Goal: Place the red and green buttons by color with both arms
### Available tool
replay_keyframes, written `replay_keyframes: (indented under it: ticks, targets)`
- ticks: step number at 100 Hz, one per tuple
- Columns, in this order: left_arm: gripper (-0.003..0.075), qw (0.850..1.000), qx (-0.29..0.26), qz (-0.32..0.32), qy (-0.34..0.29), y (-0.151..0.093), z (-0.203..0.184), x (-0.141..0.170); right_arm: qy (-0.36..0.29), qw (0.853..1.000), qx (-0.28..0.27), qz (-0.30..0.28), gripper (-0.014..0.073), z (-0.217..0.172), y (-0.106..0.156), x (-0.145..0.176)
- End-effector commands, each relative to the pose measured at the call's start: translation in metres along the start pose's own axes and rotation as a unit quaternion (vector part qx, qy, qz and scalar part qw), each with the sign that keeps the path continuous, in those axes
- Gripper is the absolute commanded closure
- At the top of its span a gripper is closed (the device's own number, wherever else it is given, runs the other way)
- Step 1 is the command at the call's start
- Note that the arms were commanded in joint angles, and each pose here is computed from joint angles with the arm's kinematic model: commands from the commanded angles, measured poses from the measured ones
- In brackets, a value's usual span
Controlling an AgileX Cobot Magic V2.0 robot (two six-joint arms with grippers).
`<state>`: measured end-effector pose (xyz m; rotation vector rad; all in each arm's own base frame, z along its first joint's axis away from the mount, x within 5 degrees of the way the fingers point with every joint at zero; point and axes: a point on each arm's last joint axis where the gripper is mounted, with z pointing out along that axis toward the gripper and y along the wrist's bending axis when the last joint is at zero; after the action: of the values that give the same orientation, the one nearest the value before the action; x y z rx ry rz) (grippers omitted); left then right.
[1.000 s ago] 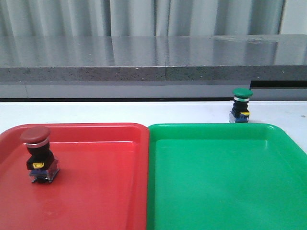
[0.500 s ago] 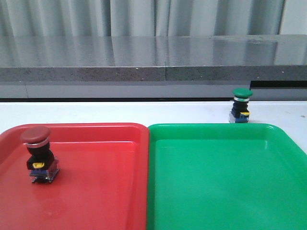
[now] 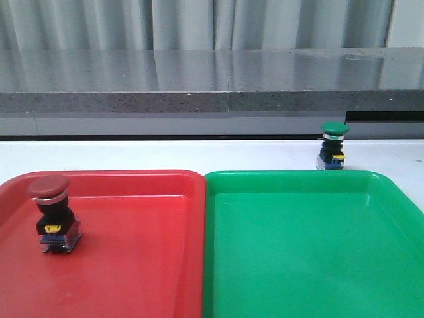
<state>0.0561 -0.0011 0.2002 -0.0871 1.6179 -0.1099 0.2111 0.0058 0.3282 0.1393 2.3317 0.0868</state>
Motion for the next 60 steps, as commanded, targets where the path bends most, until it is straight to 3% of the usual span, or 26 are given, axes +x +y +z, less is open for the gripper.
replay_keyframes:
  ticks: [1,10,40,60]
  targets:
    - [0.0741,0.999,0.006,-0.004,-0.049,0.000,-0.002,-0.005,-0.046,0.999,-0.018,-0.008,0.0088,0.003,0.010,-0.026]
    - [0.0741,0.999,0.006,-0.004,-0.049,0.000,-0.002,-0.005,-0.035,0.999,-0.028,-0.008,-0.0014,0.019,0.020,-0.039]
    - [0.0741,0.999,0.006,-0.004,-0.049,0.000,-0.002,-0.005,0.013,0.998,-0.059,-0.015,0.0000,0.078,0.065,-0.073]
    - [0.0741,0.999,0.006,-0.004,-0.049,0.000,-0.002,-0.005,0.057,0.997,-0.051,-0.007,0.0000,0.121,0.076,-0.085]
